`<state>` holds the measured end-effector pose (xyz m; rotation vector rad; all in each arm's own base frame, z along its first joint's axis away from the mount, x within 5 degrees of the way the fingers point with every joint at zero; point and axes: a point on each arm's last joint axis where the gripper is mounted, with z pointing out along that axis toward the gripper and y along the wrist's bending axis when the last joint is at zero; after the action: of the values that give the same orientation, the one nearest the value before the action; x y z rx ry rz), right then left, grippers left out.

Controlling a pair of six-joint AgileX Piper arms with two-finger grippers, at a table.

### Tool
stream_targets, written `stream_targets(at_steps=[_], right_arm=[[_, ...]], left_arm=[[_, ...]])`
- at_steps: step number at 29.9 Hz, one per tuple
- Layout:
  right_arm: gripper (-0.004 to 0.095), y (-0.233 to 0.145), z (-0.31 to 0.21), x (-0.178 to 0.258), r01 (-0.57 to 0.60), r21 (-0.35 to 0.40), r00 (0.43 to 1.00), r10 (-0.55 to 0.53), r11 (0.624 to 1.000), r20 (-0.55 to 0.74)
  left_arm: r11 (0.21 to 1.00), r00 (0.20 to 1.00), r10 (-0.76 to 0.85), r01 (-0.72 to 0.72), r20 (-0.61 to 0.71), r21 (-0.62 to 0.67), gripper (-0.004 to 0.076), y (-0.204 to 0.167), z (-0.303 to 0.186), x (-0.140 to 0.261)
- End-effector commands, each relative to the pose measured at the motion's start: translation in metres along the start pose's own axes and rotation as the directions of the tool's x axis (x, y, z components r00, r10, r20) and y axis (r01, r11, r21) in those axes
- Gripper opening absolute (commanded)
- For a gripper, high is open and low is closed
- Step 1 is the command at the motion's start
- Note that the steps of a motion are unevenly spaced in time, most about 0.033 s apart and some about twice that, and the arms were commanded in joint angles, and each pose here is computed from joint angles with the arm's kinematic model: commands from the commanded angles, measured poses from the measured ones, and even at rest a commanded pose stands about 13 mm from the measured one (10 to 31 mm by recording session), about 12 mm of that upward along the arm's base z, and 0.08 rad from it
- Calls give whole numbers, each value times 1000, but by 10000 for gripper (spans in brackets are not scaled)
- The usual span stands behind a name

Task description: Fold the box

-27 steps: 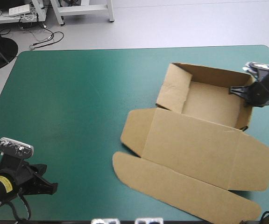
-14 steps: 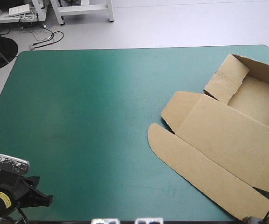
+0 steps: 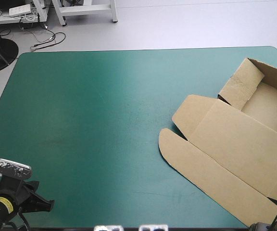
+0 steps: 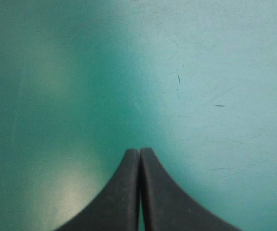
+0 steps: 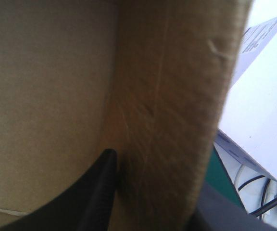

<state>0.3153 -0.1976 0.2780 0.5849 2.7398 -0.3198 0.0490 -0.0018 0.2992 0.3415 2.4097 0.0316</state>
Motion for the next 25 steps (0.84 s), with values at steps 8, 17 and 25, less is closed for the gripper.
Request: stream_targets(at_steps=[8, 17, 25], right_arm=[[422, -9, -37, -6, 41, 32, 997, -42, 999, 59], [420, -5, -109, -2, -28, -77, 967, 47, 997, 250], [267, 20, -160, 24, 16, -237, 960, 52, 971, 276]], left_arm=[[1000, 997, 21, -19, 75, -24, -10, 3, -5, -10], [995, 993, 82, -78, 83, -57, -10, 5, -5, -11], [997, 977, 73, -72, 201, -13, -10, 1, -6, -21]])
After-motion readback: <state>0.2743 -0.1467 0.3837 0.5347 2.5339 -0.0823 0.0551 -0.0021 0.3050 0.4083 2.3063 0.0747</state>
